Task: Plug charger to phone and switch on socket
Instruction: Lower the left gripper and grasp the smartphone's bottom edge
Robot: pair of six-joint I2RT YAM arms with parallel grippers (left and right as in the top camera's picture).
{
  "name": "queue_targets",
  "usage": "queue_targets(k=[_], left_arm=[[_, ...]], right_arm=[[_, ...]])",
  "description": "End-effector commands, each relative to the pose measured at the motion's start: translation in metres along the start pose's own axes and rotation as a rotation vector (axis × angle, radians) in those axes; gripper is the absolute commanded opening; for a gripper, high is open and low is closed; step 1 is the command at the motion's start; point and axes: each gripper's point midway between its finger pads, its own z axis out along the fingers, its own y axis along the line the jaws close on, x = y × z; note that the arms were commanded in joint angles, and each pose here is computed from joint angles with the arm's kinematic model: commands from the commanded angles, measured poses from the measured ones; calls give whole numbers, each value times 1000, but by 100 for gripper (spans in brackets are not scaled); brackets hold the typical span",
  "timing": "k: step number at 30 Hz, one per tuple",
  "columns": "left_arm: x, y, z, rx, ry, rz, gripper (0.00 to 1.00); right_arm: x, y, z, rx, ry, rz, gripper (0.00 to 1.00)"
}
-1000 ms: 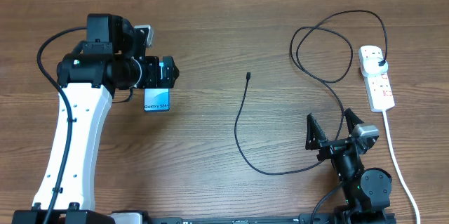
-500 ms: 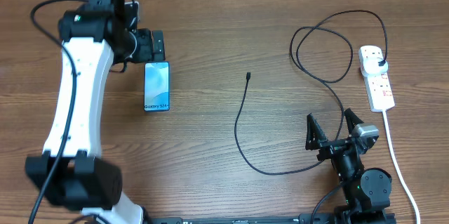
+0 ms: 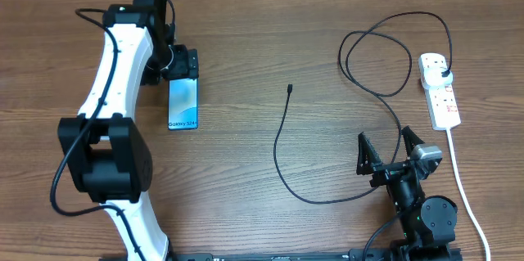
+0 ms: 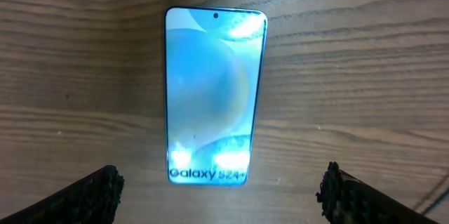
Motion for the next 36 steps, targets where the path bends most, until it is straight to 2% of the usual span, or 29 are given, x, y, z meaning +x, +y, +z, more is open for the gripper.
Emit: queue_targets(k=[1,19,36], left_arm=[[-7,1,14,-33,9,-3,94],[5,6,81,-77,150,-46,94],[5,5,91,-81,162,-3,93]], right_arm=[[2,-1,0,3,-5,-2,100],[2,-1,0,3,-5,-2,100],[2,-1,0,3,-5,-2,100]])
